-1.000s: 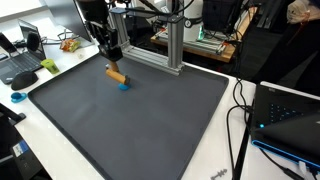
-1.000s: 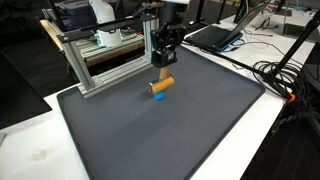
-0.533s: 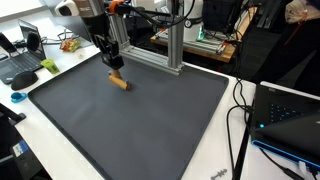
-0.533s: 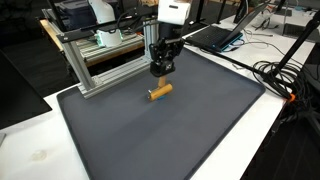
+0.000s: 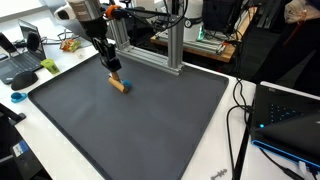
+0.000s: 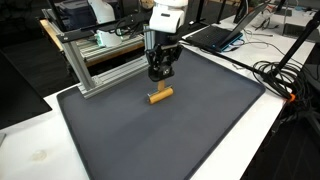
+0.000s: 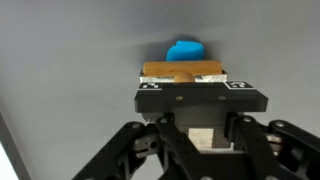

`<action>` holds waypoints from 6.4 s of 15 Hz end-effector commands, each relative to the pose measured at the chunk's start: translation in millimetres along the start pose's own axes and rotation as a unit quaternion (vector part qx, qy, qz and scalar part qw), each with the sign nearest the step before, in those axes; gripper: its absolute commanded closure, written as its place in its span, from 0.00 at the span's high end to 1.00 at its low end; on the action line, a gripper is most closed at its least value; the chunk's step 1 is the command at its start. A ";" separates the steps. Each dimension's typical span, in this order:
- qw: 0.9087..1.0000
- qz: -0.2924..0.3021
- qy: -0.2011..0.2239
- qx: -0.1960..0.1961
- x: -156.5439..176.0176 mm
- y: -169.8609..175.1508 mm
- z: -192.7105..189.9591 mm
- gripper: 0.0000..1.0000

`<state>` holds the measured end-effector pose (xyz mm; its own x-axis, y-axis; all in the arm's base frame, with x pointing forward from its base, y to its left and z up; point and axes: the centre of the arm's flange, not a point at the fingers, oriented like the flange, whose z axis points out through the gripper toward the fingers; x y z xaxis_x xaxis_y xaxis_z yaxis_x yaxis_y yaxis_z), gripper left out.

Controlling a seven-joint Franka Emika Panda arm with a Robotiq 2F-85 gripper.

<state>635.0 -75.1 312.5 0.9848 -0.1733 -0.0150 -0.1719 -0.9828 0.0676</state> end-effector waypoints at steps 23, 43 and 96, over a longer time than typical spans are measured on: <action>0.996 -0.002 -0.089 -0.004 -16.3 -6.8 38.5 0.22; 0.999 -0.042 -0.009 -0.001 -11.1 -17.1 33.1 0.22; 0.793 -0.608 0.020 -0.001 -55.5 -25.0 -17.0 0.22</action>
<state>583.1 -41.1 341.2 0.4583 0.8883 -0.0286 0.8888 -0.4582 0.0108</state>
